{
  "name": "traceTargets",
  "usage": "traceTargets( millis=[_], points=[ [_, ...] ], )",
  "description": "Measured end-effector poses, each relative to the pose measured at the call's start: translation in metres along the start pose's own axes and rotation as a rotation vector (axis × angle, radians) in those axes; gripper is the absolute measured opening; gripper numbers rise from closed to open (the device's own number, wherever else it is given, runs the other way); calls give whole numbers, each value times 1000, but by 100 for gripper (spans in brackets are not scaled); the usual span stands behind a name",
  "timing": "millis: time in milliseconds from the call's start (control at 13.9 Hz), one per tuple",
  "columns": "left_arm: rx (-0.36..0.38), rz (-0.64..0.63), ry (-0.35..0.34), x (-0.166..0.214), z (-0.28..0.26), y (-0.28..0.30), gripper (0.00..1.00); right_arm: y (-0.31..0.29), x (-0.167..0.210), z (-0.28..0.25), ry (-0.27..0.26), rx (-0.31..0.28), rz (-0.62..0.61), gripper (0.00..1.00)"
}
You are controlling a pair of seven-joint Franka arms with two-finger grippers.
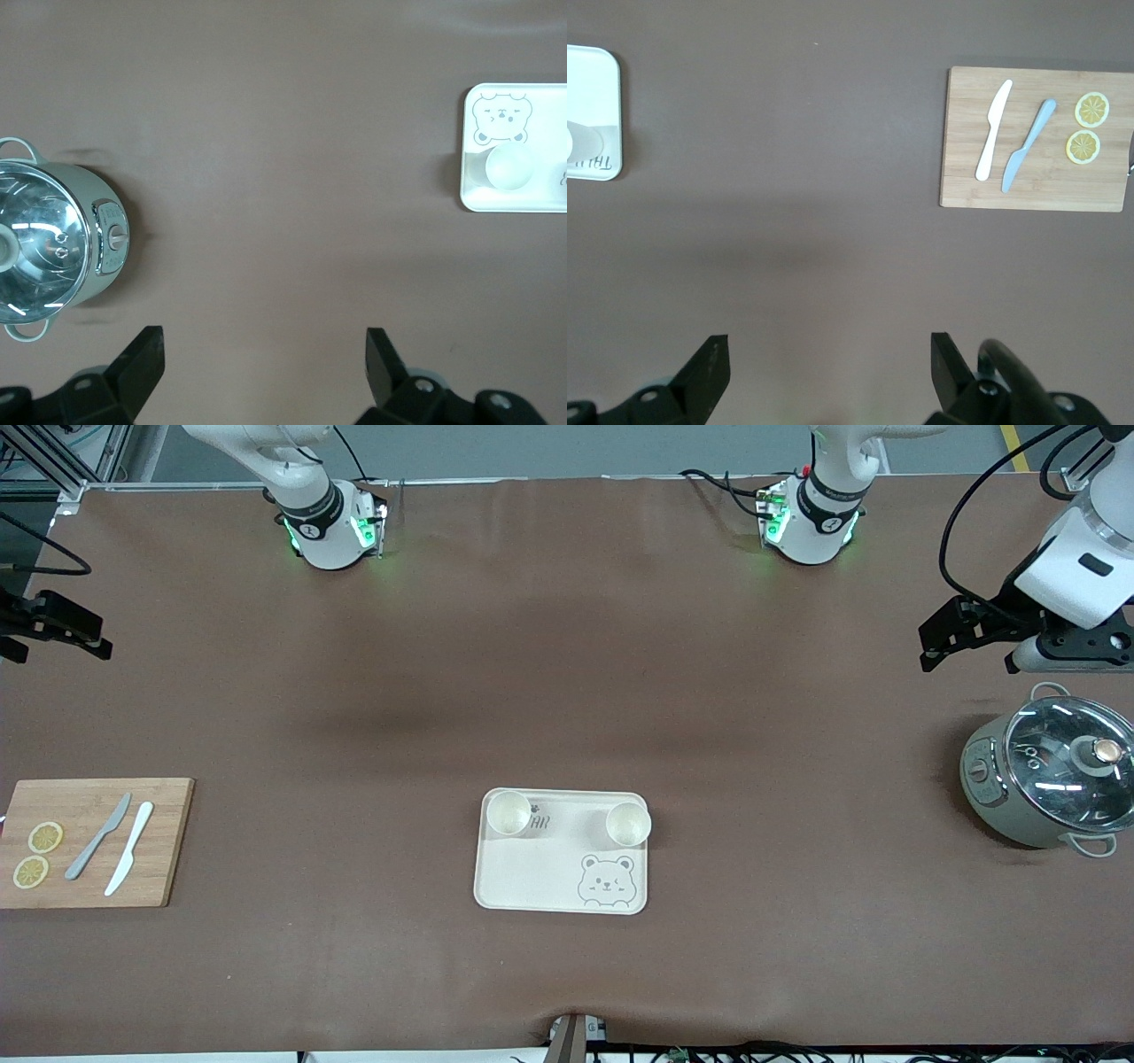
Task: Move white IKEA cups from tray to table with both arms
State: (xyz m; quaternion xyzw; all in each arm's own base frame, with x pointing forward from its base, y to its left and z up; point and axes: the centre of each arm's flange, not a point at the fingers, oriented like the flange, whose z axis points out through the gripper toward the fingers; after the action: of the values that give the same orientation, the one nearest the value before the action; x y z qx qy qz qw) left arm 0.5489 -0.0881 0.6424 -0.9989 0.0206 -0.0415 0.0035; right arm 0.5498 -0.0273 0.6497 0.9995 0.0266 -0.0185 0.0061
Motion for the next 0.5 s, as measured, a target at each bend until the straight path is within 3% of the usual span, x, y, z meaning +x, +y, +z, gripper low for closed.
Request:
traceTargets(
  millis=[287,502],
  points=[
    [0,-2,8,-2,-1,-1,100,5,-2,0,-7,-8,10,100],
    [0,-5,8,-1,0,-3,100,42,-11,3,-41,-4,79,100]
  ],
)
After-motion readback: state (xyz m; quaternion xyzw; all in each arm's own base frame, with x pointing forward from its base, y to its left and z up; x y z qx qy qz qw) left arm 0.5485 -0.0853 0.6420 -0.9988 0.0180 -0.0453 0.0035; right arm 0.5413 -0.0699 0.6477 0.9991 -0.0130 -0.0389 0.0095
